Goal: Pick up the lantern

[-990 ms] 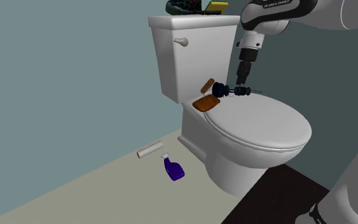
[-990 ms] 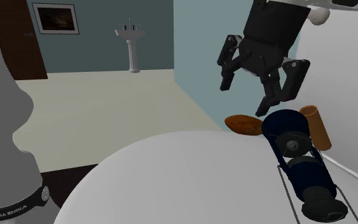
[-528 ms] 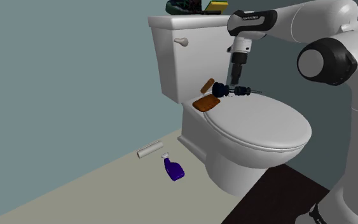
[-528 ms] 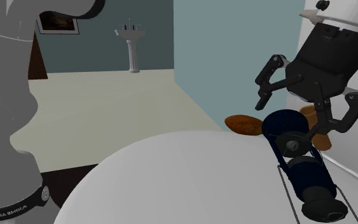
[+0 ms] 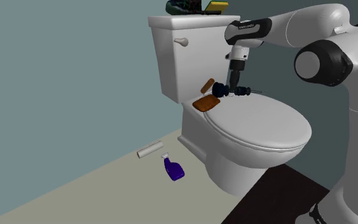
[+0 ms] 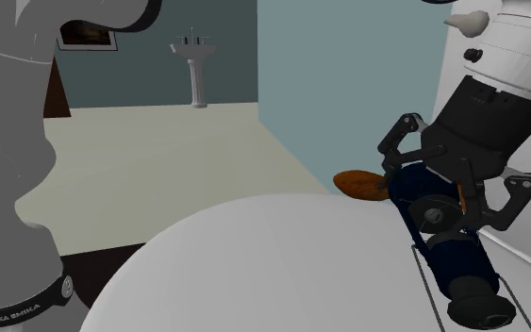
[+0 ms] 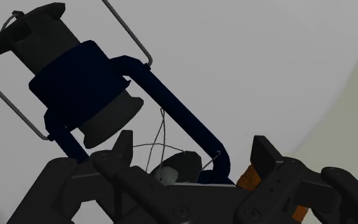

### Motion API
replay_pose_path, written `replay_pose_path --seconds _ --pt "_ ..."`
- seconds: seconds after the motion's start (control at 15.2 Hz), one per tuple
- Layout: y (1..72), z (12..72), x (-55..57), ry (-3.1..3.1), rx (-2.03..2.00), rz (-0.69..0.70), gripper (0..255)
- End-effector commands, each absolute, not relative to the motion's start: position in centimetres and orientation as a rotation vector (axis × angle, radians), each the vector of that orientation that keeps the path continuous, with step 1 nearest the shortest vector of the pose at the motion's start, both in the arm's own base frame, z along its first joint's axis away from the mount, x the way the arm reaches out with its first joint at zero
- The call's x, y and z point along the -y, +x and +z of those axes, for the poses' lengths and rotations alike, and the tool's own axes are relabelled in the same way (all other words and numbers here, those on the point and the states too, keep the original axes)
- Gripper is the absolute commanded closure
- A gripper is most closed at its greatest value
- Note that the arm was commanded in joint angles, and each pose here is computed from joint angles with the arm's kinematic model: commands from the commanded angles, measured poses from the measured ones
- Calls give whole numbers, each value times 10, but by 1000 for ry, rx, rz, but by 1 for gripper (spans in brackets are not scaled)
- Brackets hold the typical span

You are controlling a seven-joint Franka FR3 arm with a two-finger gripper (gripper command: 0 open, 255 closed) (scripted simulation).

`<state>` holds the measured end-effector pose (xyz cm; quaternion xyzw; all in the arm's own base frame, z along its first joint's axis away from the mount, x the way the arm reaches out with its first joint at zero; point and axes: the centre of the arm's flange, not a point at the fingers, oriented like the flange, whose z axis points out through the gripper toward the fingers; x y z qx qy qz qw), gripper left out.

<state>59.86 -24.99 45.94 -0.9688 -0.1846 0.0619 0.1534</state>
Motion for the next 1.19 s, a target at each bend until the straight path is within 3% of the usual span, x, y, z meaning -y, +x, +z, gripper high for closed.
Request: replay_pose_path --seconds 0.0,0.59,1.12 --pt "599 457 250 -2778 530 177 255" --pt "599 458 250 -2778 530 177 255" --pt "599 500 250 -2778 530 177 255"
